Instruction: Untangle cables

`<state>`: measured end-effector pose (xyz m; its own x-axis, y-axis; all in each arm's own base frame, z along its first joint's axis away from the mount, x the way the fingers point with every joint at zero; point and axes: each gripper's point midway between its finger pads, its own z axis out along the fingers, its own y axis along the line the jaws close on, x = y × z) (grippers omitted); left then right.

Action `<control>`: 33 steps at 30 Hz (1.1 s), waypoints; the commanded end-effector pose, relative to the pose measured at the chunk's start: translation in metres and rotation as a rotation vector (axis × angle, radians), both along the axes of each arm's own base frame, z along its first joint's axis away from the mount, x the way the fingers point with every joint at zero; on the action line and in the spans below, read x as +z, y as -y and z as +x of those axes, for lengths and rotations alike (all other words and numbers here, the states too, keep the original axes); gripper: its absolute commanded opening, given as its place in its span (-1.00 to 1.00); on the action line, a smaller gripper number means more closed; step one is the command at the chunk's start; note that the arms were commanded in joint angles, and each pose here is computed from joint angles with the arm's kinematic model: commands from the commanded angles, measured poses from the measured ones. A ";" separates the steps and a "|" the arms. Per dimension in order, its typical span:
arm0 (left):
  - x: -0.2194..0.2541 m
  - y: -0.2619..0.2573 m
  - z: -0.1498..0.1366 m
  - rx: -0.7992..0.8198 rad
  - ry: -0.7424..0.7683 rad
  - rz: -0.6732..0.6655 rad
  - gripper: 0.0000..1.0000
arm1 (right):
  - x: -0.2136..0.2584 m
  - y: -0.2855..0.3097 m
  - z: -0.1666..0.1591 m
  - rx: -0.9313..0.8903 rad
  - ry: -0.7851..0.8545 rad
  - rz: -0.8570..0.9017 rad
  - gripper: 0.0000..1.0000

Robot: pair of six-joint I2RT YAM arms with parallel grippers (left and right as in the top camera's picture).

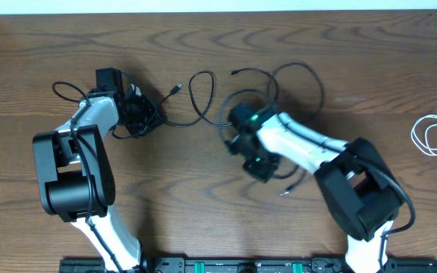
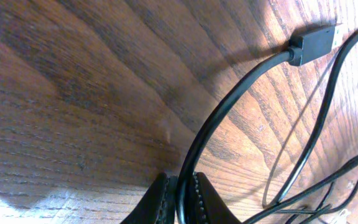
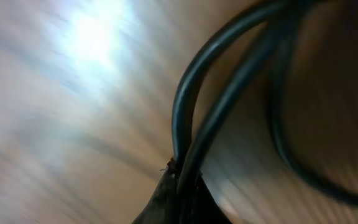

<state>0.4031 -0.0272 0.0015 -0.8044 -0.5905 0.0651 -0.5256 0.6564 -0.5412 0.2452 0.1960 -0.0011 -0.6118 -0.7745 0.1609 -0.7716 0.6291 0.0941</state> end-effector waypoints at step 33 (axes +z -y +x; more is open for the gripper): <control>-0.012 -0.009 -0.005 0.017 -0.036 0.056 -0.74 | 0.091 0.076 0.118 -0.114 0.306 0.176 0.47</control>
<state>0.4031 -0.0272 0.0015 -0.8044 -0.5905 0.0651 -0.5256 0.6564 -0.5412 0.3573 0.1129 0.0788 -0.7419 -0.6642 -0.0918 -0.6596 0.7476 -0.0777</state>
